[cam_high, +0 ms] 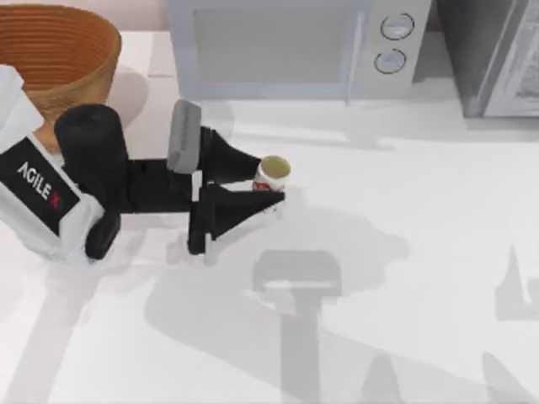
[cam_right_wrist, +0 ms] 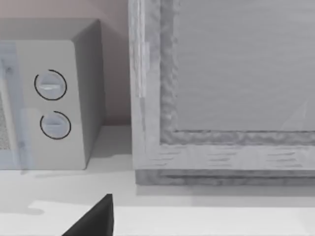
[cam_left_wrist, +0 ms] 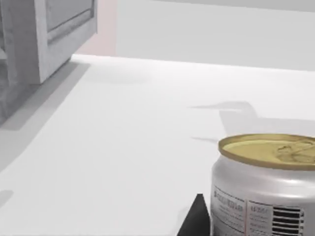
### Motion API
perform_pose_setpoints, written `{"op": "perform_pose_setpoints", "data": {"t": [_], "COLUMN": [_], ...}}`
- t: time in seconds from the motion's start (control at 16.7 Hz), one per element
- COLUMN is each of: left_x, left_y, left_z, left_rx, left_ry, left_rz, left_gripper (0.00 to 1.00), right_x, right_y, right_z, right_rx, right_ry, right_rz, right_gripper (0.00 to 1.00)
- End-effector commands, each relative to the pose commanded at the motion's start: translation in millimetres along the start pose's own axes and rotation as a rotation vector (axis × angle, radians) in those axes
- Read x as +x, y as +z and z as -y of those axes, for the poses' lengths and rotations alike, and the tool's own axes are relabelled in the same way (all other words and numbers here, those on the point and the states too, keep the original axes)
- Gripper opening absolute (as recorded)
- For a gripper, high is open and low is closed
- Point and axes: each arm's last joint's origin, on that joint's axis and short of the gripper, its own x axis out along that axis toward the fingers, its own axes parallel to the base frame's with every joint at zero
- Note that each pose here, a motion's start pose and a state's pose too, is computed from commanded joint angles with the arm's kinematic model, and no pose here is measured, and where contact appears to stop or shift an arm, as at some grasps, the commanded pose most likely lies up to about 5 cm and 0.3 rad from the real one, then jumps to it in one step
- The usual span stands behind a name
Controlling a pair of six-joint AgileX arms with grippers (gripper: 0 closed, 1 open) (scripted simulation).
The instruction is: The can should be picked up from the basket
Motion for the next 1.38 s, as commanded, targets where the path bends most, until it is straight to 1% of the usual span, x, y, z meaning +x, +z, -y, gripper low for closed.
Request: {"op": "perform_pose_setpoints", "data": {"t": [0.18, 0.36, 0.84, 1.38], "left_x": [0.5, -3.5, -5.5, -5.5], "left_y": [-31.4, -51.7, -55.4, -55.4], "left_z": [-9.9, -17.1, -19.1, -19.1], "left_rx": [0.022, 0.053, 0.063, 0.063], "left_ry": [-0.036, -0.031, -0.022, -0.022], "left_rz": [0.003, 0.007, 0.009, 0.009], "left_gripper": [0.00, 0.00, 0.00, 0.68], "right_x": [0.0, 0.0, 0.0, 0.0], "right_y": [0.0, 0.0, 0.0, 0.0], "right_z": [0.0, 0.0, 0.0, 0.0], "right_rx": [0.000, 0.000, 0.000, 0.000], "right_ry": [0.000, 0.000, 0.000, 0.000], "right_rz": [0.000, 0.000, 0.000, 0.000], "right_gripper": [1.00, 1.00, 1.00, 1.00]}}
